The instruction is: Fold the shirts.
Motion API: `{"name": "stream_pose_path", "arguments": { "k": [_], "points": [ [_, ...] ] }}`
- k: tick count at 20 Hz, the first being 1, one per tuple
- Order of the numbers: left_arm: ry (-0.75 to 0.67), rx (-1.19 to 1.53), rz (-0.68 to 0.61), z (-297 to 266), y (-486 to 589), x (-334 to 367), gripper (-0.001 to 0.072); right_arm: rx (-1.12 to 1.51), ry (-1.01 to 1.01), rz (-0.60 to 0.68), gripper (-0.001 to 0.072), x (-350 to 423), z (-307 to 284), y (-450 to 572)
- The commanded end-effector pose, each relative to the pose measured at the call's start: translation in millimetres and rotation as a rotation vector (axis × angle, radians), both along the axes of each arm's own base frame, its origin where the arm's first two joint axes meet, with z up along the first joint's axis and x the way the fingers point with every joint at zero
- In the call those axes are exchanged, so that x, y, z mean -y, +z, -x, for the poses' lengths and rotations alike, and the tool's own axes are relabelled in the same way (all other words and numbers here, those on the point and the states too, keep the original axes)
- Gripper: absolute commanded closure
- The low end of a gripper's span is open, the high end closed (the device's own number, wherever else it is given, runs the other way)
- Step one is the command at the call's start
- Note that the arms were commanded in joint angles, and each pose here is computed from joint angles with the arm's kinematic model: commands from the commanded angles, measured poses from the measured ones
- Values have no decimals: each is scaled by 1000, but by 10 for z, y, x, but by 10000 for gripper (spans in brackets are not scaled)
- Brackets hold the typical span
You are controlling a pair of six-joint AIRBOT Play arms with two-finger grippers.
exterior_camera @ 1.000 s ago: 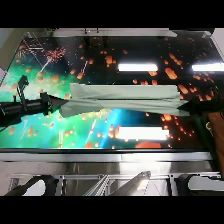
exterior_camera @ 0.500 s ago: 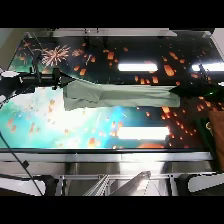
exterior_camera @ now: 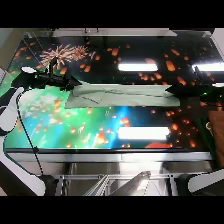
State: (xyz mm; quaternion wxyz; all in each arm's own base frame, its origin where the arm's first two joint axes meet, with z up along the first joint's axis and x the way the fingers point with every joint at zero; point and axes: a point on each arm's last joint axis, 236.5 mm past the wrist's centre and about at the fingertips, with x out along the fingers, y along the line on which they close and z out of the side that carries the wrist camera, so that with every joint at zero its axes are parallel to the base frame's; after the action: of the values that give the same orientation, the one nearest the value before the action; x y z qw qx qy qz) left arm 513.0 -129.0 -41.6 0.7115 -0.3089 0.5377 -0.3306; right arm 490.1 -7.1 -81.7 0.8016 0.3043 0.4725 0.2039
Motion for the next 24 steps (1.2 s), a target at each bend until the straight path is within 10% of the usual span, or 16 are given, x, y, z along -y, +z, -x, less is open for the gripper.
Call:
{"name": "stream_pose_path", "arguments": {
  "k": [1, 8, 13, 16, 17, 18, 19, 20, 24],
  "points": [
    [-30, 37, -5, -108, 170, -12, -4, -120, 12, 89, 159, 304, 208, -70],
    [-20, 56, 24, -150, 951, -379, 0, -95, -134, 119, 124, 804, -38, 51],
    [-76, 18, 33, -32, 863, -135, 16, -222, -78, -211, 125, 197, 43, -280],
    [-128, -17, 40, 84, 744, 187, 17, -260, -5, -317, 301, -111, 81, -296],
    [-146, -22, 39, 117, 712, 317, 19, -261, 17, -323, 457, -173, 82, -279],
    [-162, -25, 38, 143, 681, 453, 142, -252, 34, -320, 697, -206, 62, -236],
    [-173, -27, 36, 164, 628, 615, 550, -219, 61, -321, 693, -242, 21, -139],
    [-184, -24, 31, 189, 568, 788, 701, -190, 77, -337, 693, -271, -29, -9],
    [-190, 5, -5, 304, 246, 1663, 701, -40, 164, -483, 693, -453, -171, 975]
  ]
}}
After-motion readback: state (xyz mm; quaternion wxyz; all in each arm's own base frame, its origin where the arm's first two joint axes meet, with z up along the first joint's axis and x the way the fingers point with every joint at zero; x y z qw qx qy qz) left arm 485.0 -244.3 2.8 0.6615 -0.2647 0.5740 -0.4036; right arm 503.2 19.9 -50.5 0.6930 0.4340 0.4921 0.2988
